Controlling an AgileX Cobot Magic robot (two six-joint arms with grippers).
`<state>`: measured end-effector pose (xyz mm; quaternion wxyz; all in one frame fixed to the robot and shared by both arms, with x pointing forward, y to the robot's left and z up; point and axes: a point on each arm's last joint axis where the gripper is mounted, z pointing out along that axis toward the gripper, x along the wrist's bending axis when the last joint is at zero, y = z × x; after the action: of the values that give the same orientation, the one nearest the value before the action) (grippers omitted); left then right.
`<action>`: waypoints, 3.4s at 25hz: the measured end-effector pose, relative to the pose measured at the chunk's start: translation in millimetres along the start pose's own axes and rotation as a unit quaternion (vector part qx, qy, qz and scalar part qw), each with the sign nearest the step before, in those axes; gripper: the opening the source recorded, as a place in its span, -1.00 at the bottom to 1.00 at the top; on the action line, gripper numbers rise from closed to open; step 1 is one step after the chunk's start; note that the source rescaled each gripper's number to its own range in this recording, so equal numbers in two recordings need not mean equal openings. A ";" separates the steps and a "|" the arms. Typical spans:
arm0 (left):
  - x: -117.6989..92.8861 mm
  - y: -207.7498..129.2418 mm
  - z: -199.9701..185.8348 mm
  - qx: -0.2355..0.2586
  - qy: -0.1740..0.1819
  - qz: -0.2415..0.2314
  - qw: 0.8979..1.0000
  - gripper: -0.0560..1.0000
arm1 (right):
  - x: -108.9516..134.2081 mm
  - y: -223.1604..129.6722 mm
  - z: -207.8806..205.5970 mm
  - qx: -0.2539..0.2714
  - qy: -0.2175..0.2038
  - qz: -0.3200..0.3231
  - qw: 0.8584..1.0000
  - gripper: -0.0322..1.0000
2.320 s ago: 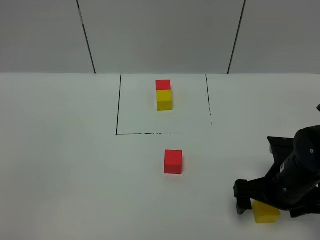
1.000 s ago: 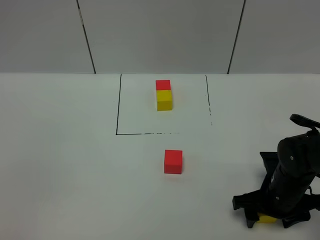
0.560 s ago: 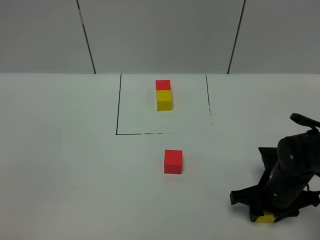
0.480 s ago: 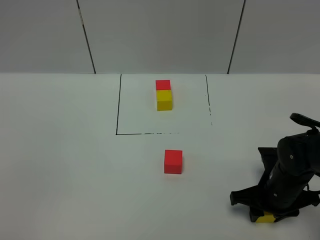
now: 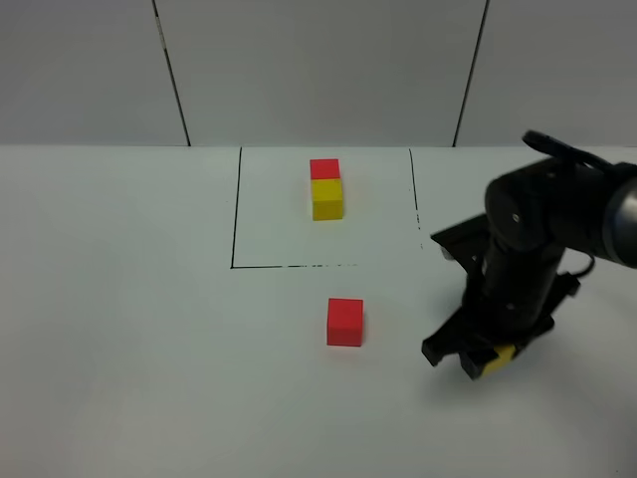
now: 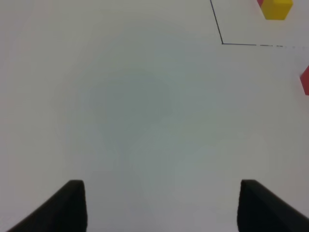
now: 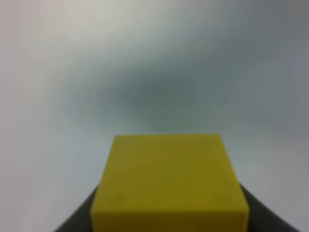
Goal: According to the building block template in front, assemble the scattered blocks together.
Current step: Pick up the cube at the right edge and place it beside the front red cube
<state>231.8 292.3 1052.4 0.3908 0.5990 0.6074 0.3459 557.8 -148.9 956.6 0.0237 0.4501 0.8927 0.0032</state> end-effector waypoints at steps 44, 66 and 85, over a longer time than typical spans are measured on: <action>0.2 0.0 0.0 0.000 0.001 0.000 1.000 -0.01 | 42.7 96.8 47.5 0.034 -0.030 -0.431 0.901 -0.94; 0.4 0.0 0.0 0.000 0.002 0.001 1.000 -0.02 | 41.5 104.1 68.2 0.007 -0.020 -0.465 0.885 -0.94; 0.4 0.0 0.0 0.000 0.002 0.001 1.000 -0.01 | 41.6 104.7 68.2 0.004 -0.021 -0.489 0.872 -0.94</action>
<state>231.8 292.6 1052.3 0.3892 0.5990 0.6075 0.3474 620.3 -54.3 889.7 0.0391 -0.0444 0.9980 -0.0222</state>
